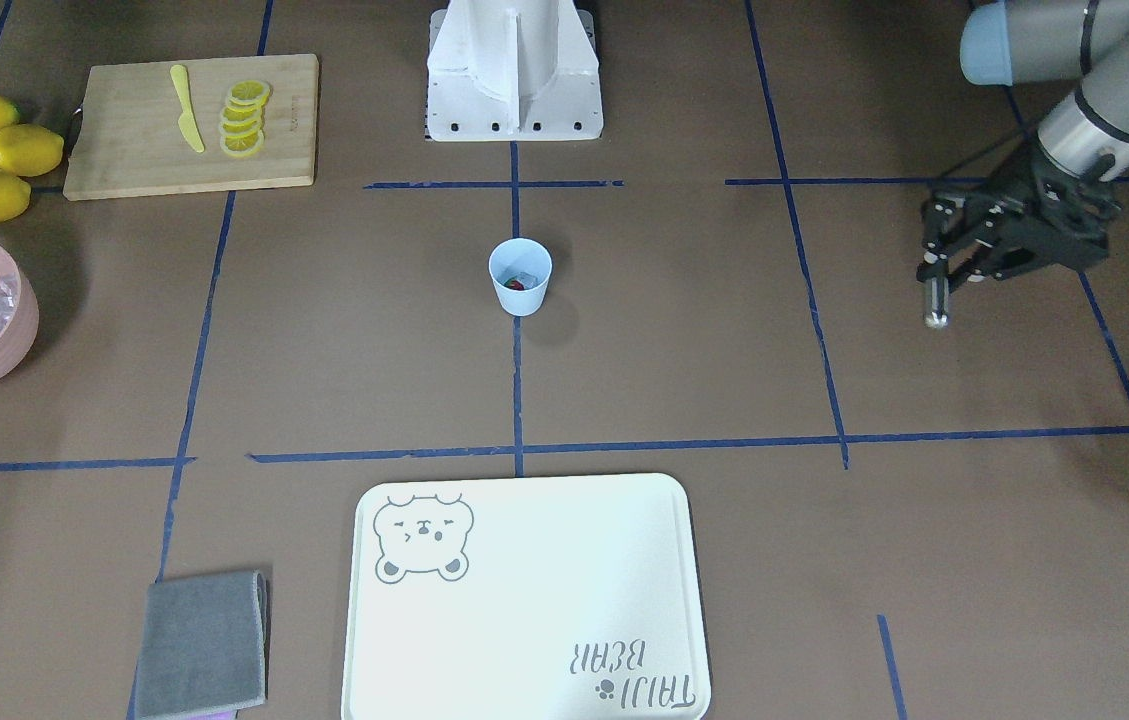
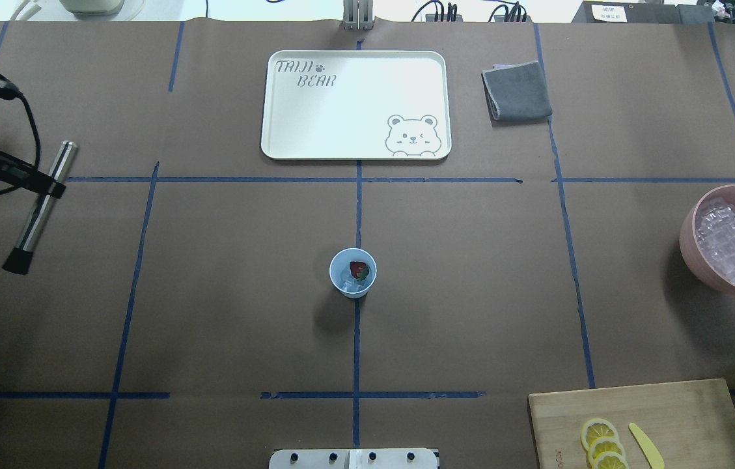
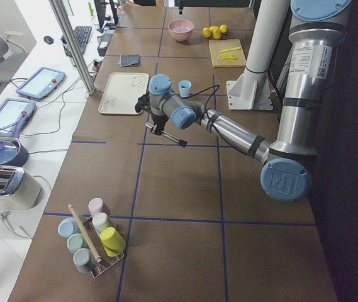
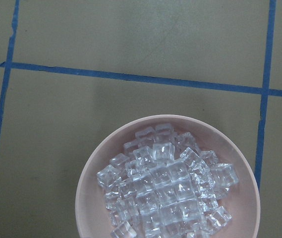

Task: Mash ice and strawberries in cup
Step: 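Carry the muddler with the left gripper over the blue cup and lower it in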

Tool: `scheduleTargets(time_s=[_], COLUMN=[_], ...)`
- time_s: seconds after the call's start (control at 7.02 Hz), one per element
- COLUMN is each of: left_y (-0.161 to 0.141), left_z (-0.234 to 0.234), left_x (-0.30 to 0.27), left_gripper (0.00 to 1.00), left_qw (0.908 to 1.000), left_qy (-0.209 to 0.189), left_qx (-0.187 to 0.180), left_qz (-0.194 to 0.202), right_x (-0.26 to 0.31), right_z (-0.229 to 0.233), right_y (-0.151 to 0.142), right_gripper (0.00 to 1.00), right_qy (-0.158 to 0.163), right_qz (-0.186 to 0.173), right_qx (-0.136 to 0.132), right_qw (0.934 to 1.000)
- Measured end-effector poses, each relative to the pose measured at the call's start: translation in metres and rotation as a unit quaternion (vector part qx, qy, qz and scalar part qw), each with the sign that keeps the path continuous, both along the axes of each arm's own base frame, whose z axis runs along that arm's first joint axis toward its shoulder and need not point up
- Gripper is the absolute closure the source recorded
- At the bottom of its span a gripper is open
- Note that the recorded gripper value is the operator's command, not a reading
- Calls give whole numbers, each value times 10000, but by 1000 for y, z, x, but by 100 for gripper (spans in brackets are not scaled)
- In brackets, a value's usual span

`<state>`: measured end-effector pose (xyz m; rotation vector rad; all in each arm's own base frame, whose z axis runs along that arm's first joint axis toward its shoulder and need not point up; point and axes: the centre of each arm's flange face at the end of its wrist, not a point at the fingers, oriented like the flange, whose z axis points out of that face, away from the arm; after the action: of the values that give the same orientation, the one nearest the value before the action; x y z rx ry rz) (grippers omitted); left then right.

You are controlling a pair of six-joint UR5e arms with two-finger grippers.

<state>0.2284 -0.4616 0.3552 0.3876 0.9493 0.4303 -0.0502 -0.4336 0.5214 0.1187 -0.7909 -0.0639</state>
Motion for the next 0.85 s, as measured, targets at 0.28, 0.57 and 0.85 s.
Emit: scheduleTargets(time_s=[0.28,0.57,0.85], left_y=[43,66,93], left_z=[-121,-209,-233], left_x=[100,138,163], left_gripper=[99,97,97], left_qw=[9910,9698,9313], left_qy=[548,1146,1772], left_qx=[1102,2136,3089], left_qz=[530,261,-771], right_x=[4,8,13], right_z=[-1,-1,-2], right_y=[-1,-1,-1], right_gripper=[1,1,1], right_qy=[-4,-5,-45], right_qz=[48,91,143], right_qx=[15,14,5], right_qw=[10000,10000,9999])
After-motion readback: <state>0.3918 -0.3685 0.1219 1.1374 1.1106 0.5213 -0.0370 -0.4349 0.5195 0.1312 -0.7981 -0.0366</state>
